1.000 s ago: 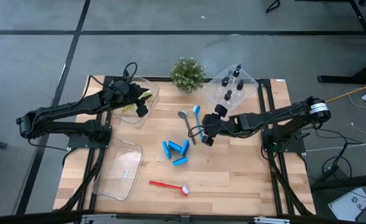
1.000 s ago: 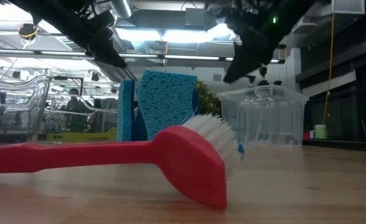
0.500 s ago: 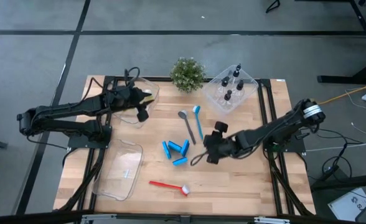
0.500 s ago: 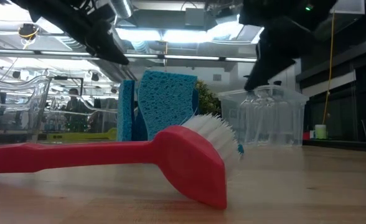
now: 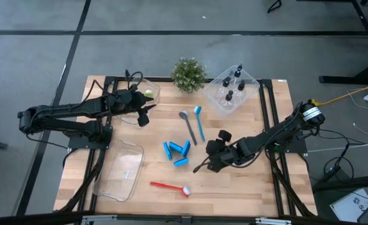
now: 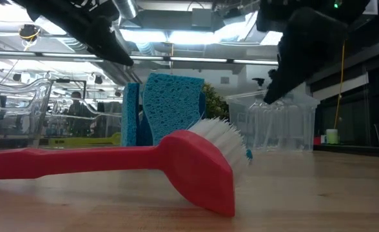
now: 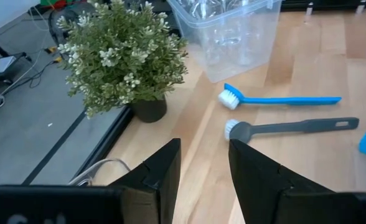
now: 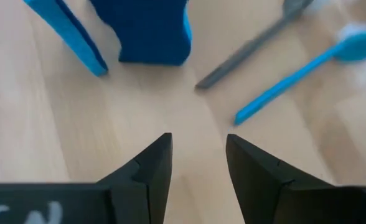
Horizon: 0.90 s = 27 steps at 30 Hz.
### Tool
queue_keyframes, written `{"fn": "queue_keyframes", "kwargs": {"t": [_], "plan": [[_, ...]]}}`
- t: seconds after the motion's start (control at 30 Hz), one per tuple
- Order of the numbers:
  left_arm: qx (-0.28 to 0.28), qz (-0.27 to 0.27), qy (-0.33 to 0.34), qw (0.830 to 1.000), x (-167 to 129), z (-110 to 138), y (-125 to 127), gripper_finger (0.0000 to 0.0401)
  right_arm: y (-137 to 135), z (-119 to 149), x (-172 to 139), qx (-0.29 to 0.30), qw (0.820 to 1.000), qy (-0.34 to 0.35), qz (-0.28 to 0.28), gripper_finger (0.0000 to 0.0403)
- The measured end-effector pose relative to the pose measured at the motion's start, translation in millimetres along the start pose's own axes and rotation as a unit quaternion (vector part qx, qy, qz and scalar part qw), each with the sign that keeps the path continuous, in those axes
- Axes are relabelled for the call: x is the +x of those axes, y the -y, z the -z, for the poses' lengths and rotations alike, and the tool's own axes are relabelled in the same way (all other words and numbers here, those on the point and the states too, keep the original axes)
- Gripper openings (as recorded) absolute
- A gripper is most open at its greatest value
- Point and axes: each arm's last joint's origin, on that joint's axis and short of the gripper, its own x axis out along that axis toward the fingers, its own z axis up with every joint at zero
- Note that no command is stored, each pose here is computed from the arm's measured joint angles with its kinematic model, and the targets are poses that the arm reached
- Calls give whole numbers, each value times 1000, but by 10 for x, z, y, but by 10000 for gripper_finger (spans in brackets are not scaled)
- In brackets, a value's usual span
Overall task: Pick & Place Kitchen Sink Supplies
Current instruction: Put the blue dish brush into the top transparent bin
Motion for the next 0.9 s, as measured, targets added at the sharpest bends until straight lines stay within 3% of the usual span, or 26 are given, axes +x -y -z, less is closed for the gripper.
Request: {"fn": "queue_keyframes", "kwargs": {"t": [0.2, 0.4, 0.57, 0.9], "plan": [[2, 0, 0, 1000, -2, -1, 8, 130, -29, 174, 214, 14, 1000, -19, 7, 151], [3, -10, -6, 1000, -2, 10, 2, 130, -132, 278, 477, -28, 995, 46, 79, 151], [6, -9, -19, 1000, -2, 35, 5, 130, -159, 376, 634, -50, 988, 58, 133, 151], [6, -9, -21, 1000, -2, 39, 5, 130, -158, 368, 708, -21, 986, 76, 146, 151]]}}
